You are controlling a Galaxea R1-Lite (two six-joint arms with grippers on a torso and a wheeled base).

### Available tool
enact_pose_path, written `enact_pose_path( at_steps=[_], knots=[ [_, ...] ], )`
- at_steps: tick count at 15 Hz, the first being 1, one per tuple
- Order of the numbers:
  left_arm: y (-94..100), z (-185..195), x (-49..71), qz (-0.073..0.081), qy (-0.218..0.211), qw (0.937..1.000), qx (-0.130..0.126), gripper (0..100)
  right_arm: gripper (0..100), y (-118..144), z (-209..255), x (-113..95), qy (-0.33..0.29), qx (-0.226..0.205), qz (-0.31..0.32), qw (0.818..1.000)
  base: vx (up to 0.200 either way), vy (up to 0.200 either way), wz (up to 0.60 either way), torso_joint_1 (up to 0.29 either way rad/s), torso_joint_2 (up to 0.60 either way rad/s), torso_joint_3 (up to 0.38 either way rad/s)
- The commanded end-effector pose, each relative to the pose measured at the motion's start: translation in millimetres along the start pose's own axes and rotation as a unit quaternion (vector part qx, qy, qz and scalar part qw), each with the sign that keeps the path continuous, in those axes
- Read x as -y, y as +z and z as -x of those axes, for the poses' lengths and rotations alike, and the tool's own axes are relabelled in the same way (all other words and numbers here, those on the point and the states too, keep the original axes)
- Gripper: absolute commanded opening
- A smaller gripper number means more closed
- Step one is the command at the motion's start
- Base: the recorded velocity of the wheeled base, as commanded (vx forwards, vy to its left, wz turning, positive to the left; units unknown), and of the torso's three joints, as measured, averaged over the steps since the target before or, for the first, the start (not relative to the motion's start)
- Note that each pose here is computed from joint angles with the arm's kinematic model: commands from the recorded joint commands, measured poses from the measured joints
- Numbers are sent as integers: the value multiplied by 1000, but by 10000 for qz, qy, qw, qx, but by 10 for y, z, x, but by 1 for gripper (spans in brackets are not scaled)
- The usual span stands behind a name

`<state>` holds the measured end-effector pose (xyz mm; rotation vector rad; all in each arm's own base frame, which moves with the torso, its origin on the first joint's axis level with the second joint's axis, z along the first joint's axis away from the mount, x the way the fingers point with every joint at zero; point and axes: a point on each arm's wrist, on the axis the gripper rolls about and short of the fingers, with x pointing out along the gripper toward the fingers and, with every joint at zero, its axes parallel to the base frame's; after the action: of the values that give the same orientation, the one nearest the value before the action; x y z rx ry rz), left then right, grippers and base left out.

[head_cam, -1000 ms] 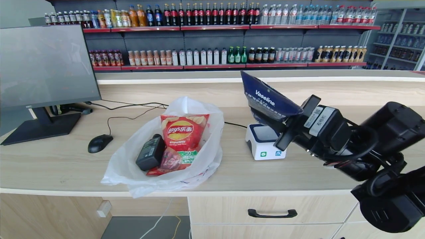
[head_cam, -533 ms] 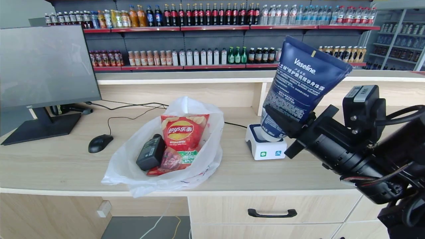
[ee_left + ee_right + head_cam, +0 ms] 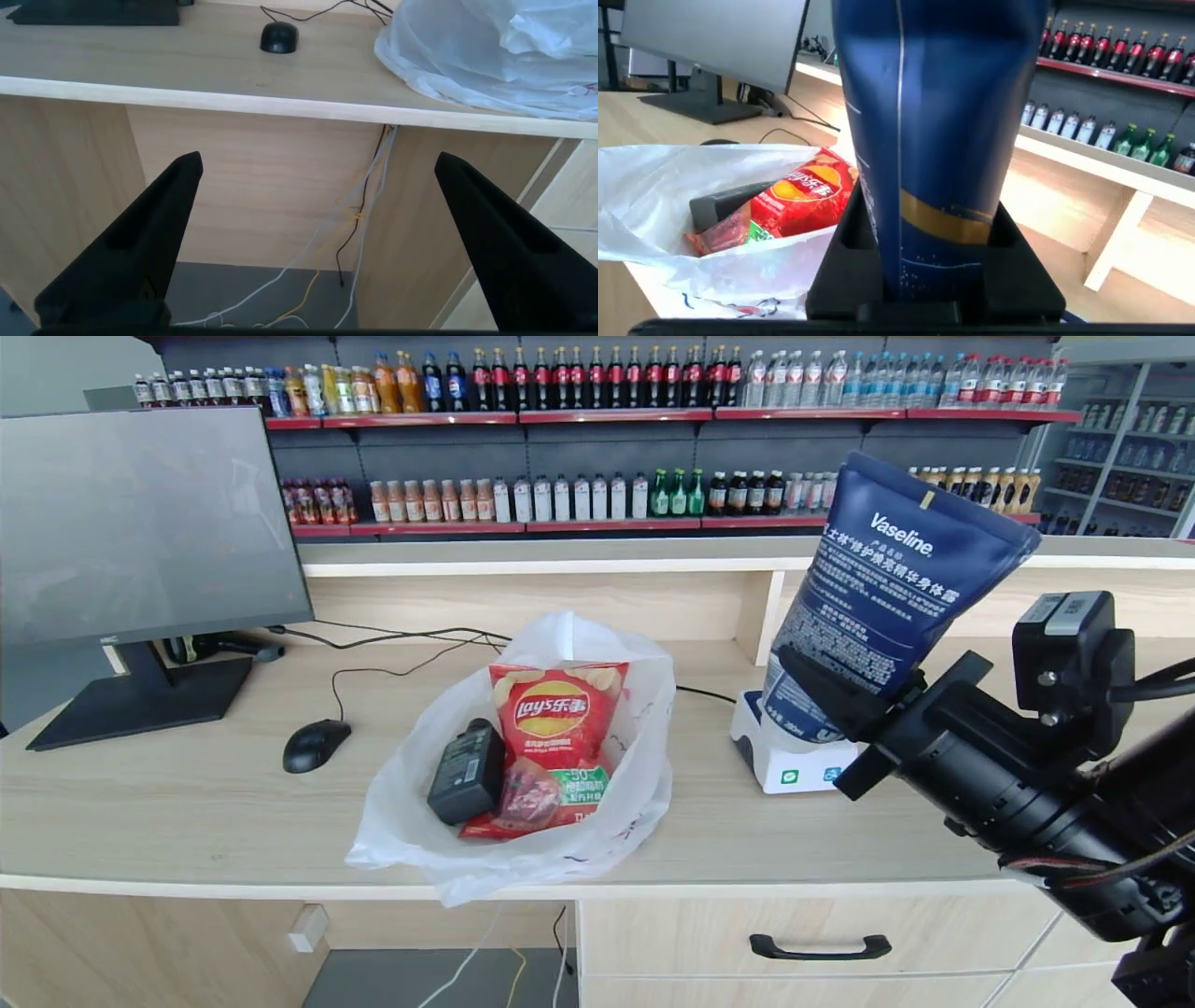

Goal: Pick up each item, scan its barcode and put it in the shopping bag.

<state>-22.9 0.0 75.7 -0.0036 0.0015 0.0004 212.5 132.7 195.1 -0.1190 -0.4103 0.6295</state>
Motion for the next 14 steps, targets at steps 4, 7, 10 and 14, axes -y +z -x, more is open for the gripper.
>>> enact_pose_path(
  at_steps=[4,7,10,14],
  knots=[
    [-1,0,0,13,6,10000,0,100,0,4,-94,97,-172,102,76,9998,0,200,0,1,5,4],
    [-1,0,0,5,6,10000,0,100,0,-184,-295,93,-145,-32,56,9999,0,200,0,2,4,6],
    [1,0,0,-3,6,10000,7,100,0,-382,-399,72,-102,-248,25,9996,0,67,0,1,1,1],
    [-1,0,0,-3,-2,10000,0,100,0,-479,-409,49,-65,-395,1,9992,0,0,0,0,0,0]
  ],
)
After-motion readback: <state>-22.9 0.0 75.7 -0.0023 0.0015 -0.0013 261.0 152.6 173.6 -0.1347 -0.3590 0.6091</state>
